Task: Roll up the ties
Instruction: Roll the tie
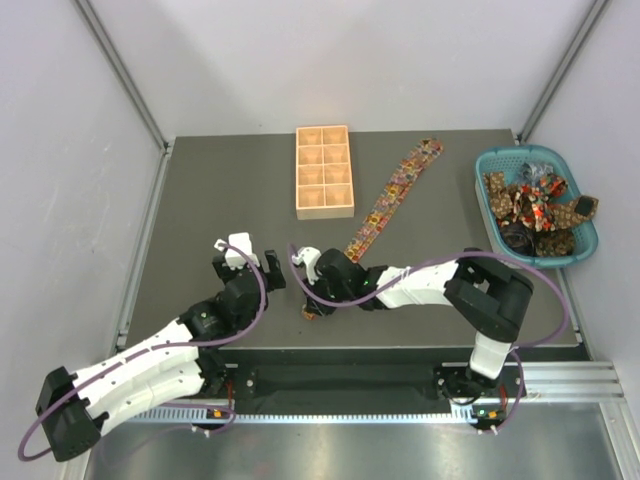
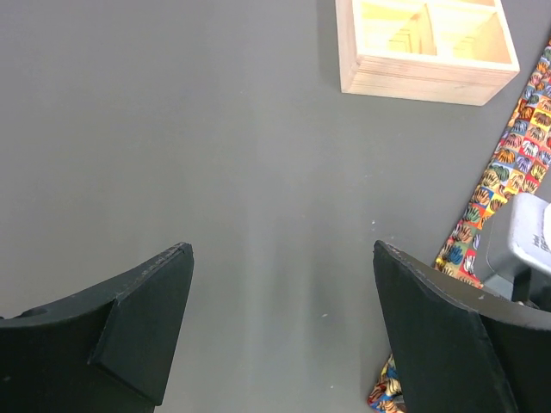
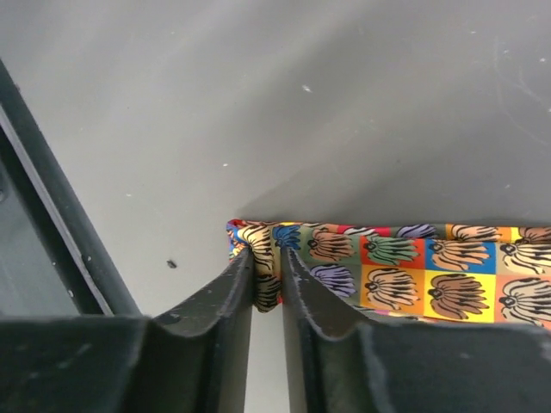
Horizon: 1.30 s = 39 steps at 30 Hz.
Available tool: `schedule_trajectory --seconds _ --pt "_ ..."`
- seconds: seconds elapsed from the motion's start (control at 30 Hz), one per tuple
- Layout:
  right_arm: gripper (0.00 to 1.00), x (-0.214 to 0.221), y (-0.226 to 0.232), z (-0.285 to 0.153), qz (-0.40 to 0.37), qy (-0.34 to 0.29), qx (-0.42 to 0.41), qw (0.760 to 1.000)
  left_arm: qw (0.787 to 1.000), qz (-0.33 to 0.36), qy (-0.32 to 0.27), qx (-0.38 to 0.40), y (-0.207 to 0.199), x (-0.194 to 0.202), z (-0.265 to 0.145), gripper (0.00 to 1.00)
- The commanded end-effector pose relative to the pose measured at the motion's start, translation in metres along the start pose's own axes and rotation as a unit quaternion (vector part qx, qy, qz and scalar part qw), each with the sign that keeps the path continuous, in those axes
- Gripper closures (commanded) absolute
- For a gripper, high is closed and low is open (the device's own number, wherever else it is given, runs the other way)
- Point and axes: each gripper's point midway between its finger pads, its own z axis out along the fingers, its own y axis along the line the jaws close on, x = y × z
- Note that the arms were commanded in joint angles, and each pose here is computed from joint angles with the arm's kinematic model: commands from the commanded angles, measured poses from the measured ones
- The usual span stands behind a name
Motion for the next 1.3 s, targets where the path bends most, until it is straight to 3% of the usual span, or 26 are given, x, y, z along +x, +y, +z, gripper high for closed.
schedule_trajectory --seconds 0.0,0.3,0.43,0.6,0.83,1.03,1.27 --pt "0.83 -0.01 0.017 -0.001 -0.021 -0.011 -0.021 0.999 1.0 -0.02 -0.02 -0.003 -0.004 -0.02 -0.002 0.1" --pt "0.92 -0.042 0.045 -0.031 -0.035 -0.094 -0.076 0.992 0.998 0.016 0.007 0.053 -0.027 -0.009 0.0 0.1" --pt "1.0 -0.041 0.062 -0.035 -0.023 -0.092 -0.123 0.988 0.998 0.027 0.013 0.064 -0.034 -0.004 0.002 0.1" --pt "1.0 -0.036 0.062 -0.027 0.014 -0.083 -0.134 0.987 0.997 0.031 0.013 0.065 -0.035 -0.003 0.002 0.1" --pt "1.0 -0.033 0.074 -0.025 0.084 -0.075 -0.218 0.969 0.998 0.01 0.038 0.057 -0.031 0.003 -0.003 0.09" --pt "1.0 -0.036 0.059 -0.02 0.14 -0.078 -0.248 0.955 0.989 0.018 0.093 0.117 -0.05 0.012 -0.019 0.07" --pt "1.0 -0.034 0.02 -0.014 0.169 -0.074 -0.189 0.964 0.969 0.069 0.161 0.176 -0.085 0.039 -0.026 0.07"
